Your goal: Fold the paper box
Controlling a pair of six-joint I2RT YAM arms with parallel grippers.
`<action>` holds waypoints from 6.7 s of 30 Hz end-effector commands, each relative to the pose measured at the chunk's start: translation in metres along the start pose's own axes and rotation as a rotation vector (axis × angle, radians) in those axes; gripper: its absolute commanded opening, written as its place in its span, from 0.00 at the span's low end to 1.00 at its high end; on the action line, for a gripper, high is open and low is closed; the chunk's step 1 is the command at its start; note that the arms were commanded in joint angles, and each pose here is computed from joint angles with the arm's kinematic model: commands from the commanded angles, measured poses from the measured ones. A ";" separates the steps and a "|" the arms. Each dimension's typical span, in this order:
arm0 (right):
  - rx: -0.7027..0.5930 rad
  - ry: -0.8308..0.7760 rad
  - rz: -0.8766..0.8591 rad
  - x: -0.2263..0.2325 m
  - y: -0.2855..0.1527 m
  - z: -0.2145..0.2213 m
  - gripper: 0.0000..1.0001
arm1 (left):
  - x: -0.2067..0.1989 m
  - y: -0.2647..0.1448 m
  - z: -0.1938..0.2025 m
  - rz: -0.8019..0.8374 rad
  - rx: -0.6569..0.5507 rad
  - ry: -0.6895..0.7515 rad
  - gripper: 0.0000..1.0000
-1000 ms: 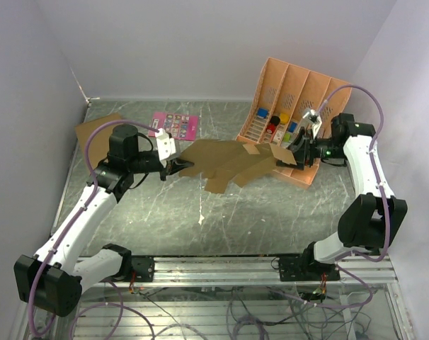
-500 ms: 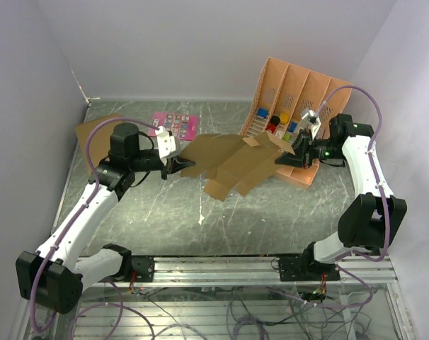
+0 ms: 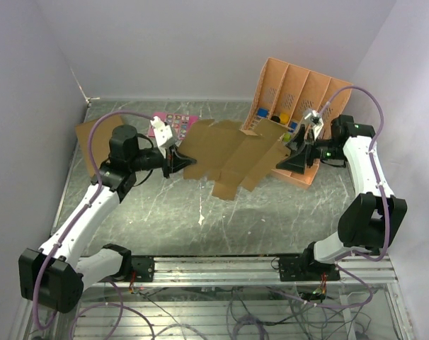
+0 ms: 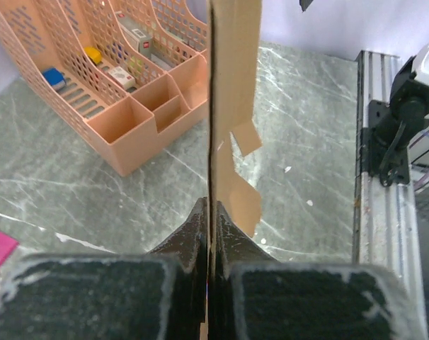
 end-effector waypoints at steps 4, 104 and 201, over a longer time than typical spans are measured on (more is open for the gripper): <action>-0.132 -0.157 -0.015 -0.003 -0.004 -0.007 0.72 | -0.011 -0.008 -0.027 -0.036 -0.191 -0.131 0.07; -0.117 -0.522 0.141 0.063 -0.006 -0.118 0.49 | 0.005 -0.008 -0.065 -0.157 -0.281 -0.081 0.07; -0.055 -0.363 0.083 0.069 0.038 -0.116 0.68 | -0.012 -0.023 -0.105 0.066 -0.277 -0.008 0.07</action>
Point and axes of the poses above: each gripper's point midway between its finger pads, its own y axis out along the fingers, its own x axis along the line the jaws close on, z = x × y, the point moved 3 cm from there along -y, back along the fingers, and after that the axes turned 1 degree about y, right-handed, at the moved point
